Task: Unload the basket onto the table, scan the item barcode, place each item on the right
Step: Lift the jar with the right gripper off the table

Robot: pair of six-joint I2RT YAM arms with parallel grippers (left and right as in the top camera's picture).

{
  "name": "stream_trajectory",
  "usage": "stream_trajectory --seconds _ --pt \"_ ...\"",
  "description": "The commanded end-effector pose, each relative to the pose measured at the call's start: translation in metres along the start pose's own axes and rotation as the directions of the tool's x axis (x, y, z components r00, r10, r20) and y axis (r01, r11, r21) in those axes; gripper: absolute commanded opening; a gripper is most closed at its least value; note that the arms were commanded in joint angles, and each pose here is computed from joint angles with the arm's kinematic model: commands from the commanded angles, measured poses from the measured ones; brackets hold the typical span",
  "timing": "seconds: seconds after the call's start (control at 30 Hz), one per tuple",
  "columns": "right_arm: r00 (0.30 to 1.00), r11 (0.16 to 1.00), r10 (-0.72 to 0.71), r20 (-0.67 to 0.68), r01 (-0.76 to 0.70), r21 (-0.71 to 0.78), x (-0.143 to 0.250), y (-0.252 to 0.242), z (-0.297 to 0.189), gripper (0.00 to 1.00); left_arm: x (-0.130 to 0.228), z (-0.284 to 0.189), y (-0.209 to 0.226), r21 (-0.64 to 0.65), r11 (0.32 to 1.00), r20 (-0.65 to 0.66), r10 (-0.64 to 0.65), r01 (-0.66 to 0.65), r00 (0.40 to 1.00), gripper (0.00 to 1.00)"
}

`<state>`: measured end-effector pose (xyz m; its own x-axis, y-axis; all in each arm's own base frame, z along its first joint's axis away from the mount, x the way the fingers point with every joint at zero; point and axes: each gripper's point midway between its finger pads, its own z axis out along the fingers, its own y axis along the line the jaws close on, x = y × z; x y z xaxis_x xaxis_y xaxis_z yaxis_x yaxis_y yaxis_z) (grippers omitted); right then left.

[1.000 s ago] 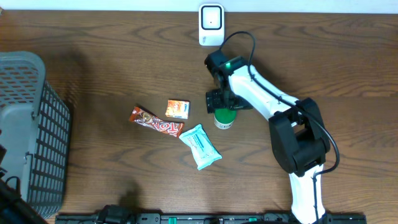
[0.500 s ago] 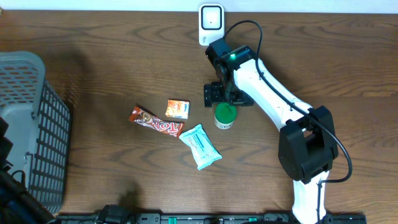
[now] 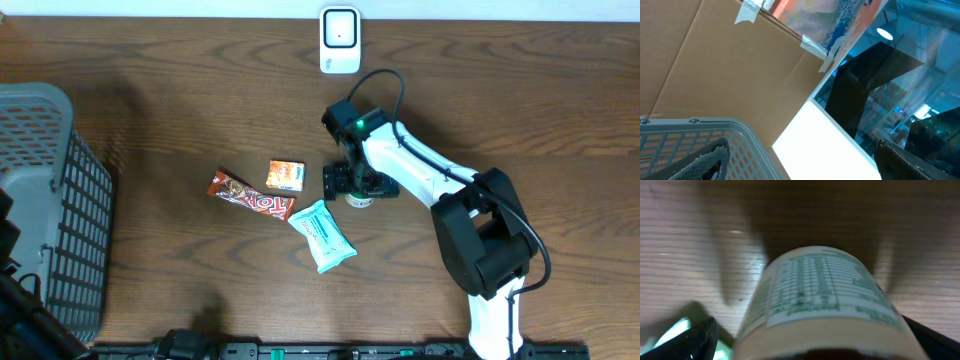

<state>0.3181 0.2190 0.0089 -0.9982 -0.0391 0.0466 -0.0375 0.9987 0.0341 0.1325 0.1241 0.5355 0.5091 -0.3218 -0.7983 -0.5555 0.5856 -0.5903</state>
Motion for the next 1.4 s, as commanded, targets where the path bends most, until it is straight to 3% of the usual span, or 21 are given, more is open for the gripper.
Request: stream_trajectory --seconds 0.0,0.1,0.27,0.6,0.77,1.07,1.2,1.37 --pt "1.000 1.000 0.028 -0.004 -0.028 0.001 0.005 -0.005 0.006 0.96 0.001 0.001 0.000 -0.002 1.000 0.001 -0.006 0.006 1.000 0.93" --pt "1.000 1.000 0.027 0.005 -0.027 -0.005 0.003 -0.003 0.007 0.90 0.001 0.001 0.000 -0.003 1.000 0.001 -0.006 0.006 1.000 0.92" --pt "0.999 1.000 0.026 0.019 -0.026 -0.013 -0.001 -0.001 0.007 0.71 0.001 0.001 0.000 -0.003 1.000 0.001 -0.006 0.006 1.000 0.93" --pt "0.998 0.997 0.048 -0.051 -0.051 -0.057 0.011 0.004 0.003 0.58 0.001 0.001 0.000 -0.003 1.000 0.001 -0.006 0.006 1.000 0.93" --pt "0.986 0.986 0.063 -0.154 -0.085 -0.143 0.023 0.007 -0.005 0.57 0.001 0.001 0.000 -0.003 1.000 0.001 -0.006 0.006 1.000 0.93" --pt "0.923 0.923 -0.069 -0.379 -0.085 -0.375 0.058 0.011 -0.039 0.59 0.001 0.001 0.000 -0.003 1.000 0.001 -0.005 0.005 1.000 0.93" --pt "0.871 0.902 -0.088 -0.484 -0.136 -0.409 0.079 0.005 -0.055 0.58 0.001 0.001 0.000 -0.003 1.000 0.000 -0.005 0.005 1.000 0.93" --pt "0.855 0.906 -0.100 -0.509 -0.133 -0.401 0.087 0.002 -0.059 0.58 0.001 0.001 0.000 -0.003 1.000 0.000 -0.005 0.005 1.000 0.93"
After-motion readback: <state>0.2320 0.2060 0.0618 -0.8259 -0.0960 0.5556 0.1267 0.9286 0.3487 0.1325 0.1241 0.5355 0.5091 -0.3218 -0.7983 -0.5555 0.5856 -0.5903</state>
